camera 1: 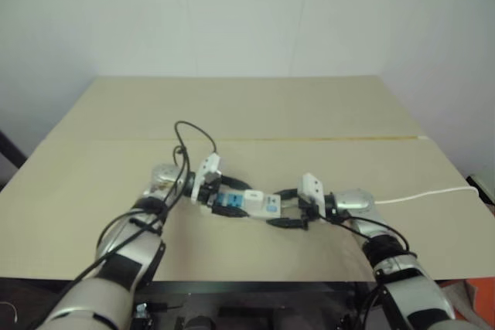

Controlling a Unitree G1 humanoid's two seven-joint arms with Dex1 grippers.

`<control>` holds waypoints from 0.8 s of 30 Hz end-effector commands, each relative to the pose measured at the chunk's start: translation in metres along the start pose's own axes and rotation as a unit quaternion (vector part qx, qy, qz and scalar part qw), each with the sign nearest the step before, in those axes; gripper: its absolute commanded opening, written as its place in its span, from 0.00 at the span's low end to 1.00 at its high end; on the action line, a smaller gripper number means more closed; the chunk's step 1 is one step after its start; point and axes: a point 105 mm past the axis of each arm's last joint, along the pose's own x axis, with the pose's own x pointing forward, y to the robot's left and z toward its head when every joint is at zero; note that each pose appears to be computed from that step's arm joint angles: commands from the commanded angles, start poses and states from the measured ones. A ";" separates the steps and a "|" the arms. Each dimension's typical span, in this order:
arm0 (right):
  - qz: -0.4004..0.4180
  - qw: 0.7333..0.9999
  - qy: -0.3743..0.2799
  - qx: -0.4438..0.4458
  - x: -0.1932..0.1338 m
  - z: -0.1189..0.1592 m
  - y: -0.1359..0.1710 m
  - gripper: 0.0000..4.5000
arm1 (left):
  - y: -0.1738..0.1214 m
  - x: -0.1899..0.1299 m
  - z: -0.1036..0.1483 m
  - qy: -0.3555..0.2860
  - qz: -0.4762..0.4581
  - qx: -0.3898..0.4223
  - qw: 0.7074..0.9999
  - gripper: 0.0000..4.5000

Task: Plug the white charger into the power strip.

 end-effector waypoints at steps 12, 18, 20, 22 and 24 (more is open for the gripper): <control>-0.028 0.999 0.011 0.011 -0.028 0.001 -0.009 0.99 | 0.000 -0.114 0.066 -0.136 0.141 0.070 0.978 1.00; -0.074 0.995 0.017 -0.063 -0.078 0.025 -0.001 0.99 | -0.035 -0.146 0.053 -0.126 0.157 0.061 0.978 1.00; -0.068 0.994 0.035 -0.080 -0.097 0.032 0.011 0.99 | -0.044 -0.151 0.050 -0.114 0.167 0.055 0.978 1.00; -0.099 0.989 0.053 -0.091 -0.121 0.039 0.016 0.99 | -0.052 -0.154 0.041 -0.081 0.194 0.050 0.976 1.00; -0.128 0.985 0.067 -0.092 -0.141 0.046 0.019 0.99 | -0.058 -0.154 0.032 -0.050 0.215 0.043 0.974 1.00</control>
